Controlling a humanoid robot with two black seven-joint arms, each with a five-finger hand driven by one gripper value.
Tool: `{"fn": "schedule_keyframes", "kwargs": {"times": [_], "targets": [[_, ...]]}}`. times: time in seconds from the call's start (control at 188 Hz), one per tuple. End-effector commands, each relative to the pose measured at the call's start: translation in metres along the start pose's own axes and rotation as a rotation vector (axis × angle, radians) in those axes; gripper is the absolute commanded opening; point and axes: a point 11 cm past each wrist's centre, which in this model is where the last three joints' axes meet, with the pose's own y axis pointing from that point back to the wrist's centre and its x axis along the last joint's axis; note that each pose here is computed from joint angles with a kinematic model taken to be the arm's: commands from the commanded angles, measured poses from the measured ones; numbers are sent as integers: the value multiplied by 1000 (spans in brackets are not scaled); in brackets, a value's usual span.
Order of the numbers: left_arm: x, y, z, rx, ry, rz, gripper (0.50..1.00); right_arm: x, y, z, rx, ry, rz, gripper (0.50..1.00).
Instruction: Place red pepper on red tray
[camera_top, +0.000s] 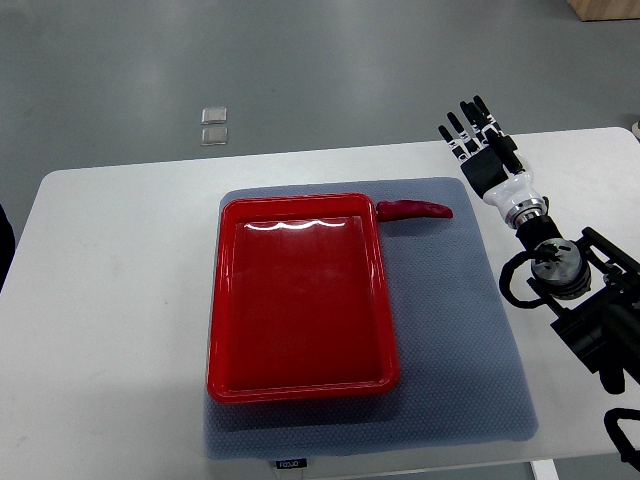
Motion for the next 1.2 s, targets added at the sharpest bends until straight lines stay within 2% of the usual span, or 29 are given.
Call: {"fn": "schedule_keyframes", "kwargs": {"times": [0.0, 0.149, 0.366, 0.371, 0.456, 0.504, 0.509, 0.727, 0.838, 1.034, 1.194], "targets": [[0, 0, 0, 0, -1, 0, 1000, 0, 0, 0, -1, 1, 0, 911], [0, 0, 0, 0, 0, 0, 1000, -1, -1, -2, -5, 19, -10, 911], [0, 0, 0, 0, 0, 0, 1000, -20, -6, 8, -120, 223, -123, 911], [0, 0, 0, 0, 0, 0, 1000, -30, -10, 9, -186, 392, -191, 911], [0, 0, 0, 0, 0, 0, 1000, -45, -16, -5, -272, 701, -301, 911], [0, 0, 0, 0, 0, 0, 1000, -45, -16, -5, -272, 701, -301, 911], [0, 0, 0, 0, 0, 0, 1000, -49, -19, -16, -335, 911, -360, 911], [0, 0, 1, -1, -3, -1, 1000, -51, -25, -11, -589, 1680, -510, 909], [0, 0, 1, -1, -3, -1, 1000, -45, -29, -5, -605, 1855, -471, 905], [0, 0, 1, -1, -3, -1, 1000, -29, -27, -3, -617, 1930, -389, 901], [0, 0, 1, -1, -3, -1, 1000, -18, -22, 12, -600, 1958, -353, 885]]}}
